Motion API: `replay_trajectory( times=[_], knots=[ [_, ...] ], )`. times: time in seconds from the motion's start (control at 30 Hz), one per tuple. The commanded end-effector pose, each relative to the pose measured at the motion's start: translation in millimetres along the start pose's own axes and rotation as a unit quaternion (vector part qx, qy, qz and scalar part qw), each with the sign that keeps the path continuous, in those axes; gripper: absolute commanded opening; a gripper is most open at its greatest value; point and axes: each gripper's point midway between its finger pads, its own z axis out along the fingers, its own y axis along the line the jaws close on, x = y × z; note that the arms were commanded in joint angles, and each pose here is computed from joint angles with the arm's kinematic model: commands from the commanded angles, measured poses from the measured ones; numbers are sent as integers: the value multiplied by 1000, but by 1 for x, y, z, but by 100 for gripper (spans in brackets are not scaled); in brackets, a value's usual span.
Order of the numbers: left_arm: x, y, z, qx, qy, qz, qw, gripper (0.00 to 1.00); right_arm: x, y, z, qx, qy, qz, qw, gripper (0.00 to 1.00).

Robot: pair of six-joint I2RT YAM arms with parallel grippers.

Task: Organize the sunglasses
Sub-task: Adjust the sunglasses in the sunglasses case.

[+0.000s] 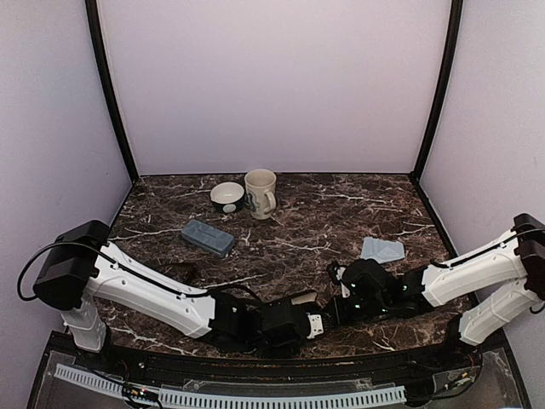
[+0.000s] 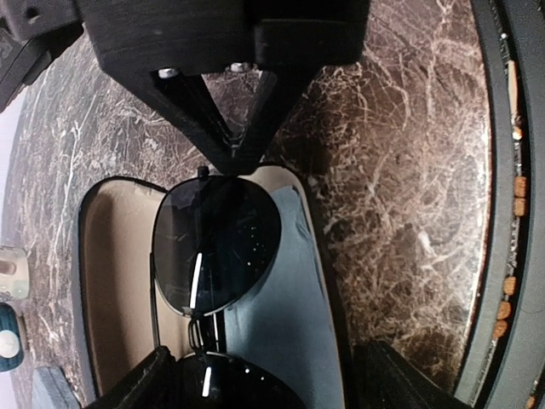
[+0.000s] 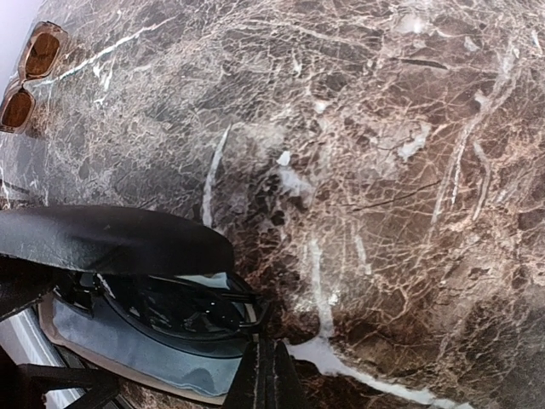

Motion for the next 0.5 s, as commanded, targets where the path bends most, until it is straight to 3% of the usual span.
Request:
replay_trajectory(
  times=[0.0,0.27,0.47],
  knots=[
    [-3,5,-4,-44,10,31,998,77,2,6,4,-7,5,-9,1000,1],
    [-2,8,-2,-74,14,43,996,78,3,8,5,-9,7,-10,1000,1],
    [2,-4,4,-45,17,39,998,80,1,9,4,-9,5,-13,1000,1]
  ],
)
